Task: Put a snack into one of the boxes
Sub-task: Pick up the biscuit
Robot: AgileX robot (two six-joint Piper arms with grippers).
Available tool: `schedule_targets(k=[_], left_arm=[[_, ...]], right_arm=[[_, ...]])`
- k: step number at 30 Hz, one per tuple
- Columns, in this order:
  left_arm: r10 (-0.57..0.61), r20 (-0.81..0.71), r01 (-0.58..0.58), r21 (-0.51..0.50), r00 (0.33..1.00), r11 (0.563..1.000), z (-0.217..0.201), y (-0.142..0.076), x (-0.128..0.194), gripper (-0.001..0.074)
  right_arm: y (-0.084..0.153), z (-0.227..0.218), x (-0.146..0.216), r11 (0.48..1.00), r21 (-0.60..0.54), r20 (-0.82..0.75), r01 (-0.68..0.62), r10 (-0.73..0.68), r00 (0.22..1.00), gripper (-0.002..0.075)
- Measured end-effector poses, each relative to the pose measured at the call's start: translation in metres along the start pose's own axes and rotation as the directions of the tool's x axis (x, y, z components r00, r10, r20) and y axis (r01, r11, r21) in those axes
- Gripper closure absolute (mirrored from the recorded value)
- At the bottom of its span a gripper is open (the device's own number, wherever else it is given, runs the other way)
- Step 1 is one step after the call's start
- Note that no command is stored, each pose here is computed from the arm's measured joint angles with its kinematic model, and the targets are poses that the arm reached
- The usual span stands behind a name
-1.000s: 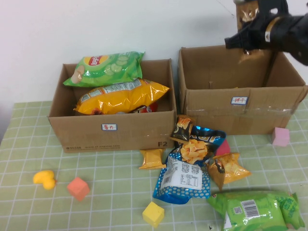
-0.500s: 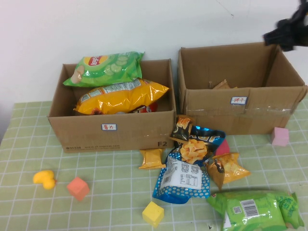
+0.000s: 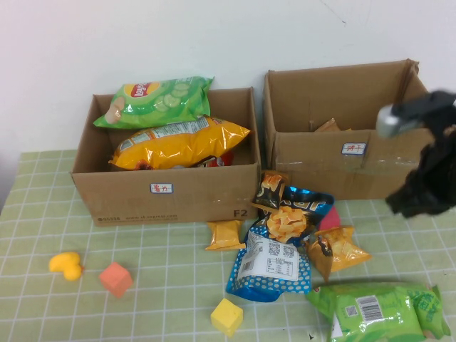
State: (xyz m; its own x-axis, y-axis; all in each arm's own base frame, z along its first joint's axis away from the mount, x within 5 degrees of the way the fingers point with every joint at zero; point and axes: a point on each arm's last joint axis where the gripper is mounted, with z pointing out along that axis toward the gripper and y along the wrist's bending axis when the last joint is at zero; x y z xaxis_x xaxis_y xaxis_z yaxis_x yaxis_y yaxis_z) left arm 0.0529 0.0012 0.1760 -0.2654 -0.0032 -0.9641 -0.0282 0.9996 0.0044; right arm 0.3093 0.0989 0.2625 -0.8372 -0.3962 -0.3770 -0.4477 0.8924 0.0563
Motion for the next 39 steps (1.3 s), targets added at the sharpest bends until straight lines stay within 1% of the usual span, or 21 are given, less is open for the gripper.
schedule_targets(k=[4, 7, 10, 12, 14, 15, 16, 19, 21, 22, 23, 25, 27, 29, 35, 39], left_arm=[[0.000, 0.000, 0.000, 0.000, 1.000, 1.000, 0.000, 0.000, 0.000, 0.0738], [0.000, 0.000, 0.000, 0.000, 1.000, 1.000, 0.000, 0.000, 0.000, 0.0738], [0.000, 0.000, 0.000, 0.000, 1.000, 1.000, 0.000, 0.000, 0.000, 0.0738], [0.000, 0.000, 0.000, 0.000, 1.000, 1.000, 0.000, 0.000, 0.000, 0.0738], [0.000, 0.000, 0.000, 0.000, 1.000, 1.000, 0.000, 0.000, 0.000, 0.0738], [0.000, 0.000, 0.000, 0.000, 1.000, 1.000, 0.000, 0.000, 0.000, 0.0738], [0.000, 0.000, 0.000, 0.000, 1.000, 1.000, 0.000, 0.000, 0.000, 0.0738], [0.000, 0.000, 0.000, 0.000, 1.000, 1.000, 0.000, 0.000, 0.000, 0.0738], [0.000, 0.000, 0.000, 0.000, 1.000, 1.000, 0.000, 0.000, 0.000, 0.0738], [0.000, 0.000, 0.000, 0.000, 1.000, 1.000, 0.000, 0.000, 0.000, 0.0738], [0.000, 0.000, 0.000, 0.000, 1.000, 1.000, 0.000, 0.000, 0.000, 0.0738], [0.000, 0.000, 0.000, 0.000, 1.000, 1.000, 0.000, 0.000, 0.000, 0.0738], [0.000, 0.000, 0.000, 0.000, 1.000, 1.000, 0.000, 0.000, 0.000, 0.0738], [0.000, 0.000, 0.000, 0.000, 1.000, 1.000, 0.000, 0.000, 0.000, 0.0738], [-0.002, 0.000, 0.002, 0.000, 1.000, 1.000, 0.000, 0.000, 0.000, 0.0738], [-0.002, 0.000, 0.002, 0.000, 1.000, 1.000, 0.000, 0.000, 0.000, 0.0738]], right_arm=[[0.002, 0.028, 0.005, 0.995, -0.064, -0.063, 0.081, -0.085, 0.994, 0.0727], [0.010, 0.049, 0.002, 0.983, -0.107, -0.066, 0.152, -0.159, 0.985, 0.0727], [0.023, 0.065, -0.006, 0.975, -0.104, -0.012, 0.194, -0.196, 0.980, 0.0727], [0.031, 0.073, -0.014, 0.976, -0.082, 0.066, 0.202, -0.197, 0.978, 0.0727], [0.037, 0.080, -0.023, 0.980, -0.061, 0.152, 0.191, -0.180, 0.972, 0.0701], [0.040, 0.082, -0.027, 0.982, -0.058, 0.187, 0.181, -0.167, 0.968, 0.0676], [0.041, 0.086, -0.031, 0.986, -0.053, 0.223, 0.159, -0.144, 0.964, 0.0631], [0.042, 0.098, -0.039, 0.995, -0.048, 0.300, 0.085, -0.066, 0.952, 0.0432], [0.043, 0.105, -0.044, 0.998, -0.056, 0.345, 0.007, 0.012, 0.939, 0.0279], [0.042, 0.110, -0.046, 0.997, -0.064, 0.360, -0.041, 0.061, 0.931, 0.0221], [0.043, 0.115, -0.047, 0.994, -0.073, 0.370, -0.085, 0.106, 0.923, 0.0181], [0.044, 0.124, -0.048, 0.983, -0.092, 0.377, -0.162, 0.185, 0.908, 0.0145], [0.045, 0.135, -0.047, 0.969, -0.104, 0.378, -0.224, 0.247, 0.892, 0.0137], [0.048, 0.144, -0.049, 0.959, -0.111, 0.387, -0.260, 0.283, 0.878, 0.0141], [0.063, 0.158, -0.062, 0.956, -0.130, 0.413, -0.261, 0.292, 0.863, 0.0183], [0.072, 0.164, -0.068, 0.956, -0.146, 0.415, -0.254, 0.292, 0.862, 0.0192]])
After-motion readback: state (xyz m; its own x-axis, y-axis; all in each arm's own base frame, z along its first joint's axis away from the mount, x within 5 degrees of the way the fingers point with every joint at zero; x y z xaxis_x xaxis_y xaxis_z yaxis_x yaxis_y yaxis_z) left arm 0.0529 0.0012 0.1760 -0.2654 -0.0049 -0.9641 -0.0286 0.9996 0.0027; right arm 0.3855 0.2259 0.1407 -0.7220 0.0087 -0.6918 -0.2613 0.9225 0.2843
